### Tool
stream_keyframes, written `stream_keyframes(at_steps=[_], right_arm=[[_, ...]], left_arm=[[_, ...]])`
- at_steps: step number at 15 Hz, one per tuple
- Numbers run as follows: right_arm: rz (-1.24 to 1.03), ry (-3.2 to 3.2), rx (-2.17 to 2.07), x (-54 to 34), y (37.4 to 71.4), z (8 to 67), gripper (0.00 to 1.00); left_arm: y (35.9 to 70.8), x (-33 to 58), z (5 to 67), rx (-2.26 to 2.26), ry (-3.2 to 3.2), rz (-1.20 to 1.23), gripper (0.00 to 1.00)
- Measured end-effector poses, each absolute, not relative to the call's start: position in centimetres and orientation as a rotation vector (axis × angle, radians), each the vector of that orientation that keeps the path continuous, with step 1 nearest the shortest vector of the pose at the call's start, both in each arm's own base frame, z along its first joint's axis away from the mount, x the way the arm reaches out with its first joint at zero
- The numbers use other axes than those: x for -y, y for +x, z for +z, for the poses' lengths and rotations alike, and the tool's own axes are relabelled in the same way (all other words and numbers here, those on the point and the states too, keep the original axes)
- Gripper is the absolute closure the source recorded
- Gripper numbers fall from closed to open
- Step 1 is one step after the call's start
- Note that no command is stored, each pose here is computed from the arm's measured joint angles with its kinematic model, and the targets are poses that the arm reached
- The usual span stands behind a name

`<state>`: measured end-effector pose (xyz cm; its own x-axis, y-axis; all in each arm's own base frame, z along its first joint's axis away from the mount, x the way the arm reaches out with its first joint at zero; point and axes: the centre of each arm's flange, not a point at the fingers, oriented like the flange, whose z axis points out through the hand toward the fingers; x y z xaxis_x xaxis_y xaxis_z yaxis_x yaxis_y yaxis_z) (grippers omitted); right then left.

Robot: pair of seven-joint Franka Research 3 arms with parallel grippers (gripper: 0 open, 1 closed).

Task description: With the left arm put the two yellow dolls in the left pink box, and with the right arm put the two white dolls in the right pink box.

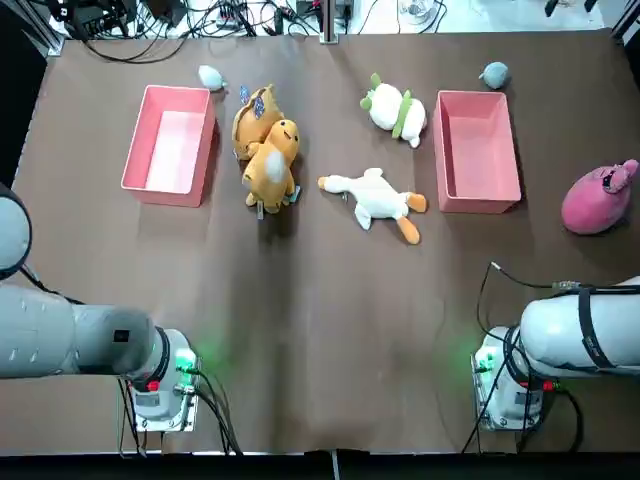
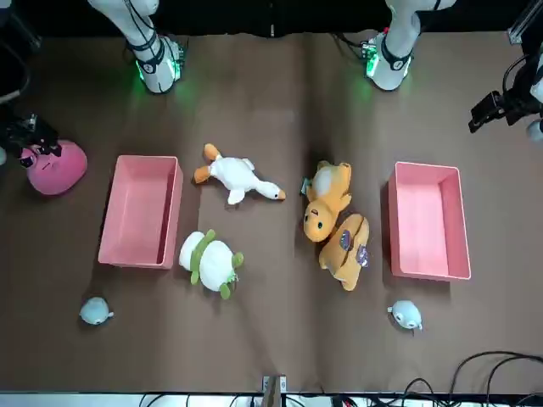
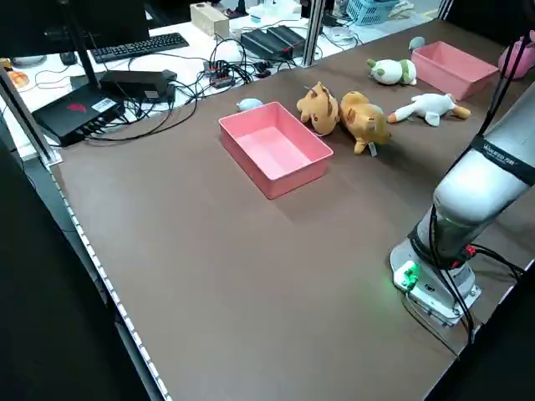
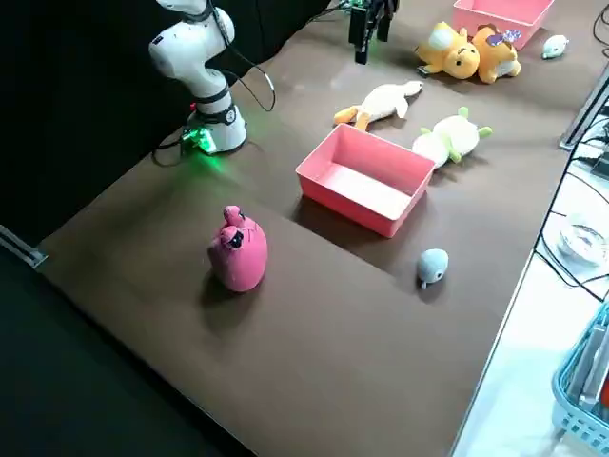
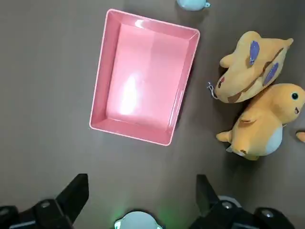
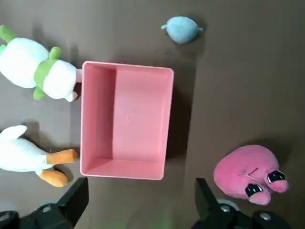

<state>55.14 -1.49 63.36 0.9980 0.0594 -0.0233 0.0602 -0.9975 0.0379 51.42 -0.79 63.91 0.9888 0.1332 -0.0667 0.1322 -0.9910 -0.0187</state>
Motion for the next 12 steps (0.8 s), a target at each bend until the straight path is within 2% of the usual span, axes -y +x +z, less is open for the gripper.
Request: stream_keyframes(at_steps=[4, 5, 7, 8, 12], right_arm=[[-0.014, 3.090, -0.284, -5.2, 55.1, 63.1, 0.05], [-0.008, 3.074, -0.437, -9.9, 54.9, 61.5, 0.05], [-0.042, 3.047, -0.593, -14.6, 54.2, 57.1, 0.03], [-0.066, 3.027, -0.678, -16.6, 53.6, 54.4, 0.00], [-0.084, 2.918, -1.050, -24.2, 49.5, 45.7, 0.00]], left_arm=[[52.9, 1.0, 61.7, 0.184, -3.116, 0.147, 0.00], [55.6, 2.8, 58.0, 0.133, -3.116, 0.161, 0.00], [58.3, 4.9, 53.1, 0.073, -3.111, 0.213, 0.00], [59.2, 5.7, 51.2, 0.031, -3.109, 0.236, 0.00], [61.3, 8.9, 47.3, -0.207, -3.118, 0.212, 0.00]])
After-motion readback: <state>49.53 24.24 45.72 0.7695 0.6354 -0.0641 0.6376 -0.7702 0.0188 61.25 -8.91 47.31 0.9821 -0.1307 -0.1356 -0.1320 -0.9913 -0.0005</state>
